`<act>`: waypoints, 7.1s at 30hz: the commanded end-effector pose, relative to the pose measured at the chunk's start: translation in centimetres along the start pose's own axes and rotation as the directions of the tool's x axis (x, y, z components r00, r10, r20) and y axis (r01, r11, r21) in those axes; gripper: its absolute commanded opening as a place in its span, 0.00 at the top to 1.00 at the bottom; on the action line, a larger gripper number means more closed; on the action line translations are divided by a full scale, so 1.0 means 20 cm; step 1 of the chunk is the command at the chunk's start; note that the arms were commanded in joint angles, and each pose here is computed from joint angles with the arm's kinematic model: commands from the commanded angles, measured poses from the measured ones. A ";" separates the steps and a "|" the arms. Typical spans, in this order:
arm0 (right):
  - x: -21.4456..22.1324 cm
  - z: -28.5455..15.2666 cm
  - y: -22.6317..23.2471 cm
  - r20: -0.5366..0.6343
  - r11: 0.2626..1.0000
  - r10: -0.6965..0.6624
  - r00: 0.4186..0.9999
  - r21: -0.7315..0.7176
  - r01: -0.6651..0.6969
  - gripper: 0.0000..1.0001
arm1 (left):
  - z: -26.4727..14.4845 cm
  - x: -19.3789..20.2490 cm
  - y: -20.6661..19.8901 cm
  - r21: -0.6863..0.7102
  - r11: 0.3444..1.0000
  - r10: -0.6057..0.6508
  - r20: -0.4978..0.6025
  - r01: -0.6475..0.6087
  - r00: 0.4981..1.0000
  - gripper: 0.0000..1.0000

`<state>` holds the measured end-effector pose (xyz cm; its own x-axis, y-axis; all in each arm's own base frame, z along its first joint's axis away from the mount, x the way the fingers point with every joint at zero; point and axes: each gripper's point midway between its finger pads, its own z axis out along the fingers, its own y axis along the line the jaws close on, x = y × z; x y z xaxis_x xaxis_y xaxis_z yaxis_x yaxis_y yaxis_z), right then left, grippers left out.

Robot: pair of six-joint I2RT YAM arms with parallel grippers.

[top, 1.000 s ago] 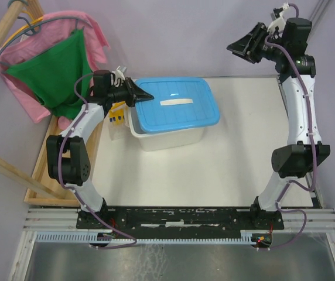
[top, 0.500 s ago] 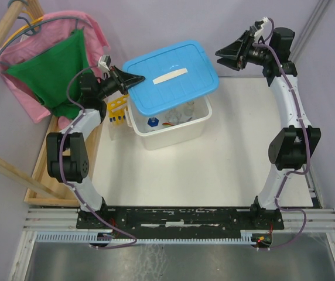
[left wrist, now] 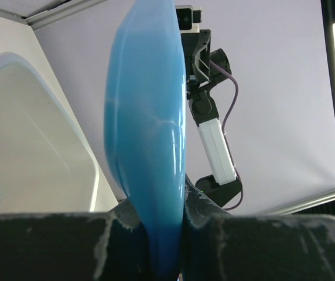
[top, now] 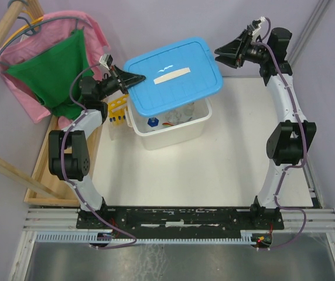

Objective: Organize the chemistry lab equipment
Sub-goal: Pick up the storage box at the center of the board, then close the lid of the storage box.

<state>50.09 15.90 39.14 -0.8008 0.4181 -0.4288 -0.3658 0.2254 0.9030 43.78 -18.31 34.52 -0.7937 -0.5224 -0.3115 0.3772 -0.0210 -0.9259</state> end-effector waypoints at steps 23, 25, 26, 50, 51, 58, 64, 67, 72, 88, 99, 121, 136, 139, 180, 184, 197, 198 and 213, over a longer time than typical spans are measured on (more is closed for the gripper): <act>0.12 0.07 0.04 -0.097 0.996 -0.049 0.994 -0.076 0.041 0.48 | 0.00 0.00 -0.09 0.040 0.999 0.026 0.005 -0.026 1.000 0.97; 0.15 0.09 0.05 -0.111 0.996 -0.051 0.993 -0.085 0.041 0.49 | 0.00 0.00 -0.08 0.038 0.999 0.022 0.006 -0.022 1.000 0.97; 0.16 0.10 0.06 -0.119 0.995 -0.051 0.992 -0.090 0.041 0.50 | 0.00 0.00 -0.08 0.036 0.999 0.019 0.008 -0.019 1.000 0.97; 0.14 0.12 0.15 -0.095 0.992 0.005 0.995 -0.122 -0.016 0.99 | -0.15 -0.24 0.15 -0.540 0.796 0.371 0.079 -0.273 0.925 0.01; 0.14 0.12 0.15 -0.094 0.992 0.010 0.996 -0.122 -0.021 0.99 | -0.17 -0.26 0.13 -0.560 0.780 0.392 0.089 -0.280 0.915 0.01; 0.14 0.11 0.17 -0.083 0.992 0.021 0.996 -0.120 -0.031 0.99 | -0.31 -0.39 0.07 -0.707 0.642 0.550 0.155 -0.297 0.821 0.00; 0.14 0.11 0.20 -0.078 0.990 0.034 0.996 -0.130 -0.044 0.99 | -0.31 -0.39 0.08 -0.705 0.654 0.541 0.180 -0.276 0.822 0.42; 0.15 0.11 0.21 -0.077 0.989 0.044 0.996 -0.137 -0.054 0.99 | -0.31 -0.38 0.08 -0.697 0.661 0.537 0.177 -0.280 0.825 0.49; 0.18 0.14 0.21 -0.098 0.988 0.067 0.993 -0.130 -0.080 0.99 | -0.32 -0.37 0.02 -0.691 0.657 0.560 0.181 -0.301 0.809 0.50; 0.40 0.30 0.07 -0.195 0.989 0.136 0.971 -0.038 -0.146 0.99 | -0.40 -0.35 -0.05 -0.734 0.594 0.625 0.164 -0.329 0.763 0.50; 0.42 0.30 0.01 -0.194 0.990 0.137 0.971 -0.003 -0.140 0.99 | -0.41 -0.33 -0.04 -0.733 0.598 0.618 0.163 -0.325 0.769 0.50; 0.28 0.26 -0.31 -0.070 0.973 0.078 0.995 0.222 -0.061 0.99 | -0.39 -0.26 0.04 -0.713 0.629 0.572 0.152 -0.311 0.806 0.50; 0.27 0.22 -0.52 -0.086 0.914 0.006 0.996 0.406 0.030 0.54 | -0.38 -0.26 0.09 -0.716 0.628 0.562 0.145 -0.306 0.814 0.50; 0.27 0.18 -0.54 -0.094 0.889 -0.023 0.995 0.454 0.063 0.45 | -0.37 -0.26 0.10 -0.713 0.630 0.560 0.143 -0.307 0.816 0.50; 0.71 0.00 -0.51 -0.543 0.364 -0.276 0.793 0.704 0.609 0.96 | -0.46 -0.05 0.41 -0.806 0.496 0.500 -0.038 -0.322 0.865 0.69; 0.68 -0.06 -0.52 -0.538 0.303 -0.276 0.796 0.737 0.603 0.96 | -0.45 -0.04 0.44 -0.806 0.494 0.493 -0.049 -0.326 0.869 0.68; 0.69 -0.22 -0.59 -0.578 0.164 -0.213 0.788 0.774 0.612 0.96 | -0.38 0.01 0.49 -0.791 0.506 0.469 -0.082 -0.343 0.879 0.68; 0.69 -0.22 -0.60 -0.582 0.157 -0.198 0.789 0.775 0.612 0.96 | -0.37 0.01 0.50 -0.791 0.505 0.467 -0.085 -0.345 0.880 0.68; 0.82 -0.28 -0.74 -0.618 0.130 -0.043 0.785 0.776 0.617 0.96 | -0.32 0.21 0.70 -0.808 0.454 0.360 -0.219 -0.376 0.907 0.68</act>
<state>41.74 17.50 20.87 -0.8424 -0.2112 -0.4958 -0.2077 0.9762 -0.0630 43.06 -14.93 20.58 -0.6465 -0.3631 -0.6710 0.0783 0.8432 -0.5318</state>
